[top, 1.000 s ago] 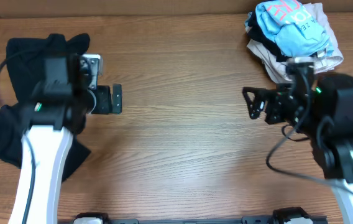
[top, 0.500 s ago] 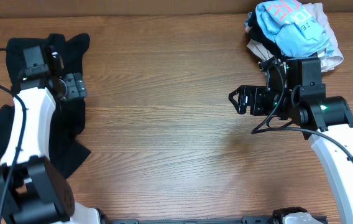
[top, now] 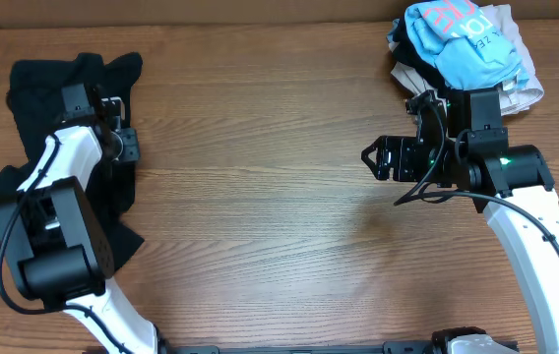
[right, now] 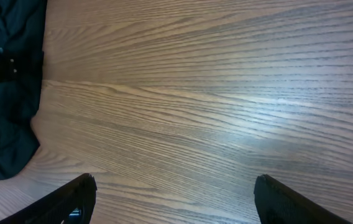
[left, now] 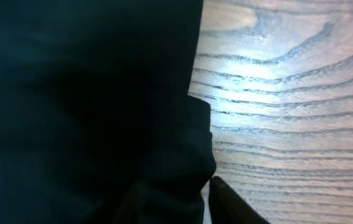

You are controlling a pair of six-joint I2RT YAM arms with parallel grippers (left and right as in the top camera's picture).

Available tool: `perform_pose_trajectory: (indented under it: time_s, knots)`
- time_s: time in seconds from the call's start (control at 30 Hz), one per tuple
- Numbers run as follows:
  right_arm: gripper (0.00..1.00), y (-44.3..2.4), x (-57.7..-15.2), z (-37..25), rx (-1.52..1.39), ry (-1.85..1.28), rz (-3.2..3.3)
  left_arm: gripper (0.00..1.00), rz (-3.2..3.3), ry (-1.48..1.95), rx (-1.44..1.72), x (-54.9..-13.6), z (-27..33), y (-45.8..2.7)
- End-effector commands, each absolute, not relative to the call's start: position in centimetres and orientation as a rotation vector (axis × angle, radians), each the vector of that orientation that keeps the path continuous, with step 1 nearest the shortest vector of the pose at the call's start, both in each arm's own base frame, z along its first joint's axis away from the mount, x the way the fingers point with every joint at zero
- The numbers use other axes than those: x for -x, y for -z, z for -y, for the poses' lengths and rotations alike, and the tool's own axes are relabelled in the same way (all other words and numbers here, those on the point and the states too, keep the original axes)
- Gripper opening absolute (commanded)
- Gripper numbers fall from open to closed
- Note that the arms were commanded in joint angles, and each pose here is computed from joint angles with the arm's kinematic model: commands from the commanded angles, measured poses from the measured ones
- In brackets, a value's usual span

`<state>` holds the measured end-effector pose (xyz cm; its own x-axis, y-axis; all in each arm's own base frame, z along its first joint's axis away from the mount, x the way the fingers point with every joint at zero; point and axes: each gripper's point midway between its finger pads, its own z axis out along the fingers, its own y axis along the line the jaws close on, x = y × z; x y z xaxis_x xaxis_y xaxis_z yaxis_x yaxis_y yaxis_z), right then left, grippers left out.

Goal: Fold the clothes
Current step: 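Reach the left gripper to the black shirt edge and grasp it, then drag the black shirt rightward with the left gripper to spread it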

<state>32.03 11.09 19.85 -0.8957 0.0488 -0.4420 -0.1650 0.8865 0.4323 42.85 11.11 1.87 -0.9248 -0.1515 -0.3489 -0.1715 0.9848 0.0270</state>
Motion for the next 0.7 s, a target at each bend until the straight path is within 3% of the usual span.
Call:
perform_pose_trajectory:
  time_s: [0.0,0.17,0.4,0.43,0.53,0.67]
  knots:
    - [0.85,-20.6,-32.2,-11.4,0.101,-0.663,-2.582,0.35,-2.779,-0.063,0.203,-43.5,-10.6,-1.0]
    - [0.85,-20.6,-32.2,-11.4,0.101,-0.662,-2.581,0.28,-2.772,-0.059,0.197,-43.9,-10.5,-0.5]
    - [0.84,-20.6,-32.2,-11.4,0.101,-0.662,-2.581,0.31,-2.797,-0.050,0.157,-44.2,-9.4,1.4]
    - [0.84,-20.6,-32.2,-11.4,0.101,-0.662,-2.581,0.28,-2.806,-0.048,0.155,-44.1,-9.3,1.7]
    - [0.83,-20.5,-32.2,-11.3,0.100,-0.661,-2.585,0.04,-2.827,-0.036,0.156,-43.7,-9.1,2.1]
    - [0.80,-20.4,-32.2,-11.2,0.096,-0.647,-2.590,0.04,-2.827,0.075,0.127,-44.2,-7.3,1.1]
